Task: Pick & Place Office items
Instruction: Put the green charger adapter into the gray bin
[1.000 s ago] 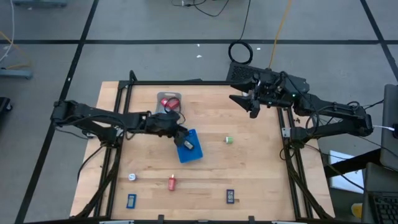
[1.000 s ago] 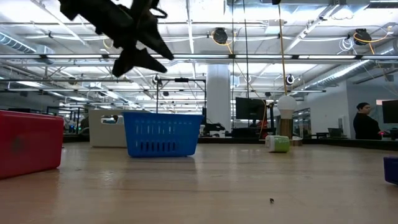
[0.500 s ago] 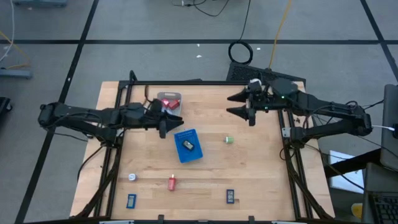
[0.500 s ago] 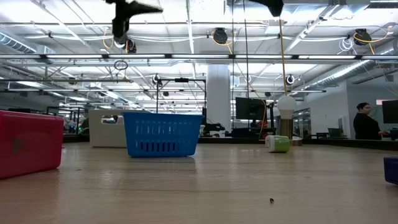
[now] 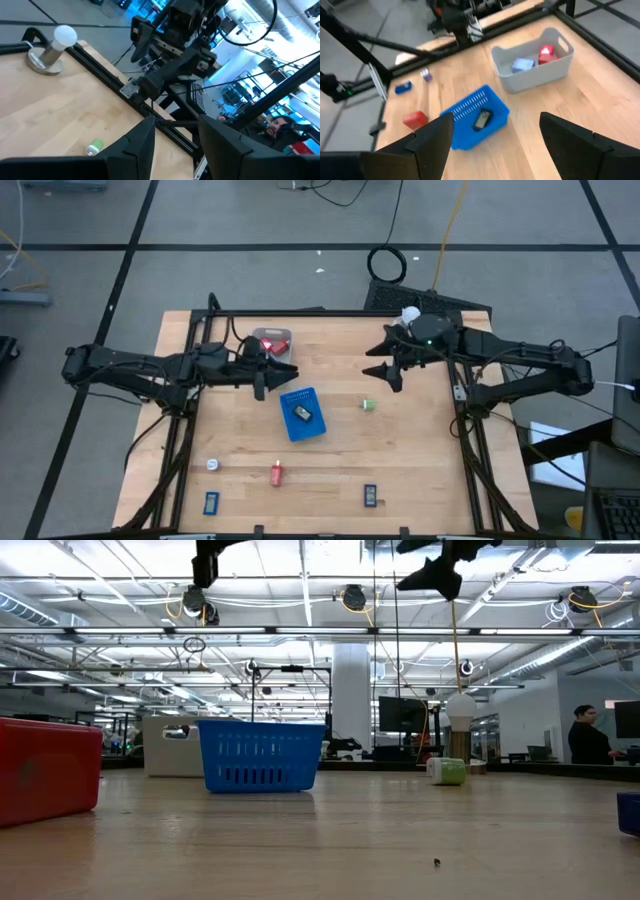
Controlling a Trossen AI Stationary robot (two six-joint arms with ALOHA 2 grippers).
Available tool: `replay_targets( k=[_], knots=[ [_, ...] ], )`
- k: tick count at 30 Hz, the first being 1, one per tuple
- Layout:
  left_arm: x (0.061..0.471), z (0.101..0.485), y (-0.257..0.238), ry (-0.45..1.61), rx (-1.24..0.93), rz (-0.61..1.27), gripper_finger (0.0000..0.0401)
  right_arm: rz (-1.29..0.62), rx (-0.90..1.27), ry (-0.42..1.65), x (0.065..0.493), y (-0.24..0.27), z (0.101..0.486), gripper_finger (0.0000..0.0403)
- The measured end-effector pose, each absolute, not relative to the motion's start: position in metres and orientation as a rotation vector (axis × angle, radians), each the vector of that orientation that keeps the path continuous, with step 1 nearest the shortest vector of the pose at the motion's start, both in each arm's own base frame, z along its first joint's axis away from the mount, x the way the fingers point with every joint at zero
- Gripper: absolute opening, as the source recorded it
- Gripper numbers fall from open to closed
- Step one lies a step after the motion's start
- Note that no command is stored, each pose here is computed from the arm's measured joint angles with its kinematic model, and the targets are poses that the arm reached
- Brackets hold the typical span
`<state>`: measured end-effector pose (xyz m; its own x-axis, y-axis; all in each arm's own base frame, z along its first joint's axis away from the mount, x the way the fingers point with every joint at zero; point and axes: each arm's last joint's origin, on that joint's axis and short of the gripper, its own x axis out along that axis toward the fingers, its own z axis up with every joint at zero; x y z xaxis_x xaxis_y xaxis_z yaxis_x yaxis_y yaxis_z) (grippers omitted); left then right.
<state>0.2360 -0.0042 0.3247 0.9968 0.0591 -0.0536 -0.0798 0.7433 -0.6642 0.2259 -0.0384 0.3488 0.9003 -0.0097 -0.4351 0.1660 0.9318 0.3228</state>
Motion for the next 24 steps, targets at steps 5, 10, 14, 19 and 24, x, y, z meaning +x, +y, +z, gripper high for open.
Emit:
replay_targets(
  k=[5,10,14,19,24],
  knots=[
    [0.236,0.329,-0.004,-0.017,-0.736,0.058,0.0152,-0.089,0.307,0.533,0.230,-0.039,0.338,0.0290],
    [0.237,0.329,-0.003,-0.025,-0.735,0.085,0.0152,-0.067,0.216,0.607,0.234,-0.040,0.328,0.0290],
    [0.236,0.329,-0.002,-0.042,-0.734,0.120,0.0152,-0.085,0.142,0.677,0.238,-0.042,0.319,0.0290],
    [0.236,0.329,-0.002,-0.046,-0.735,0.133,0.0152,-0.128,0.051,0.759,0.241,-0.045,0.308,0.0290],
    [0.236,0.329,-0.002,-0.046,-0.737,0.135,0.0152,-0.091,-0.074,0.805,0.243,-0.046,0.303,0.0290]
  ],
)
